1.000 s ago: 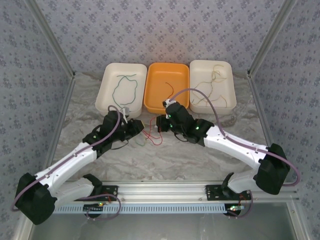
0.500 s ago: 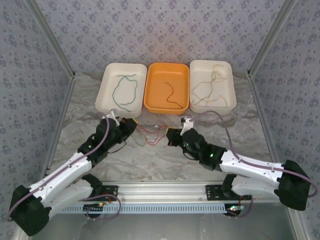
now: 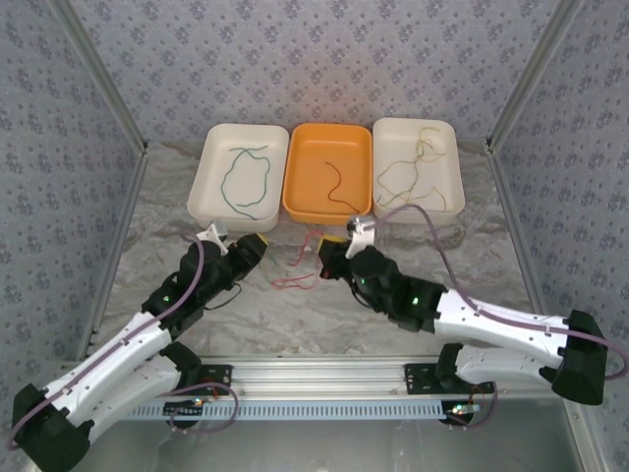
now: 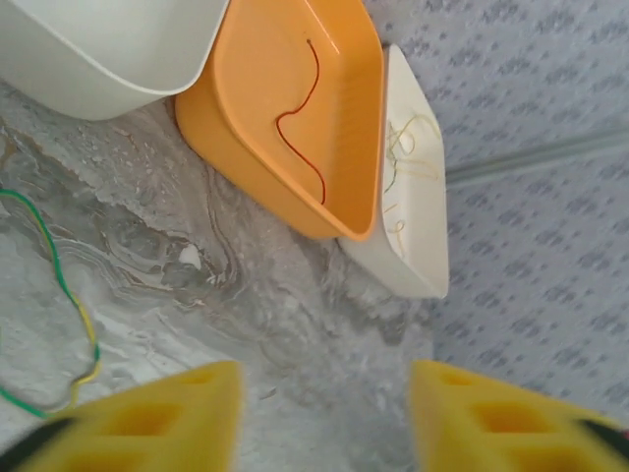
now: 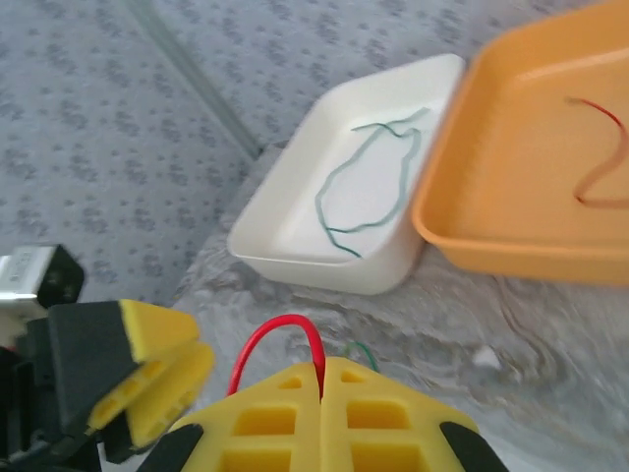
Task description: Untangle the cables
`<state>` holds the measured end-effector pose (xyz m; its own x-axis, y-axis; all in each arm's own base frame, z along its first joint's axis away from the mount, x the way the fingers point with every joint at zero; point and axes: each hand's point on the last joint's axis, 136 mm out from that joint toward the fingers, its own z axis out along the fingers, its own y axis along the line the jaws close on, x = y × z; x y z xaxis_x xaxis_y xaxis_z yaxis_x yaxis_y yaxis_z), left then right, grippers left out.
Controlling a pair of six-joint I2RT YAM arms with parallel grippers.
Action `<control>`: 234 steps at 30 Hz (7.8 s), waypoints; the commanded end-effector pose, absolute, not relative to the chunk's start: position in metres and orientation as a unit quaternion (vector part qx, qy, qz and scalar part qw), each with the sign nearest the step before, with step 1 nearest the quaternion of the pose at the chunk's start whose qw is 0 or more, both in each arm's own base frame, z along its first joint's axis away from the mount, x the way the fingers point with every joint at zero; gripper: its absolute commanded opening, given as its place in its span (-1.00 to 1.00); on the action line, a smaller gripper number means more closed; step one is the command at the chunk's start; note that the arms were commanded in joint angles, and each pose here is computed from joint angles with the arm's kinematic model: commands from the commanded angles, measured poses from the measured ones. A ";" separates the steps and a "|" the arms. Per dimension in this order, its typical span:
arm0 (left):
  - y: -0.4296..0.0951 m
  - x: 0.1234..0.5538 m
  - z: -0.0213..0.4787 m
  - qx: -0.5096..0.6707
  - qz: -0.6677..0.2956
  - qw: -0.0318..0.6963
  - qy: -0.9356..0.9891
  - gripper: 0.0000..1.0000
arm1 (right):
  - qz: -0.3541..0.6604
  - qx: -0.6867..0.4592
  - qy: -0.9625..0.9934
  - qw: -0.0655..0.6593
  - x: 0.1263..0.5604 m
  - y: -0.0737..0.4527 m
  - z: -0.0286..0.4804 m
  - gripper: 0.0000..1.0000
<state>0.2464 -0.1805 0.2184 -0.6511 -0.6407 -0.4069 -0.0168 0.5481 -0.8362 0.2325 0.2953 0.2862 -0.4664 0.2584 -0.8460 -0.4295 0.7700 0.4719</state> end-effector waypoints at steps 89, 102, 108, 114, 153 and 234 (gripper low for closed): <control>-0.347 0.230 0.251 0.267 -0.428 0.367 0.782 -1.00 | 0.281 -0.219 0.812 0.462 0.246 0.232 0.305 -0.15; -0.328 0.257 0.264 0.159 -0.442 0.405 0.785 -1.00 | 0.492 0.032 0.753 0.435 0.234 0.237 0.284 -0.16; -0.326 0.257 0.267 0.152 -0.447 0.405 0.783 -1.00 | 0.506 0.044 0.759 0.408 0.243 0.255 0.275 -0.13; -0.327 0.257 0.267 0.153 -0.449 0.403 0.783 -1.00 | 0.506 0.050 0.761 0.402 0.250 0.264 0.267 -0.14; -0.315 0.281 0.149 0.174 -0.372 0.065 0.910 -1.00 | 0.315 -0.362 0.596 0.643 0.191 0.251 0.461 -1.00; -0.302 0.365 0.132 0.151 -0.274 0.131 0.941 -1.00 | 0.216 -0.035 0.645 0.732 0.535 0.127 0.525 -1.00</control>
<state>0.3588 -0.3153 0.1403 -0.8844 0.2372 -0.4018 0.4273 0.7578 -0.4931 0.5195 0.1364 0.4956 -0.0415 0.2091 -0.9770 -0.3976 0.8937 0.2081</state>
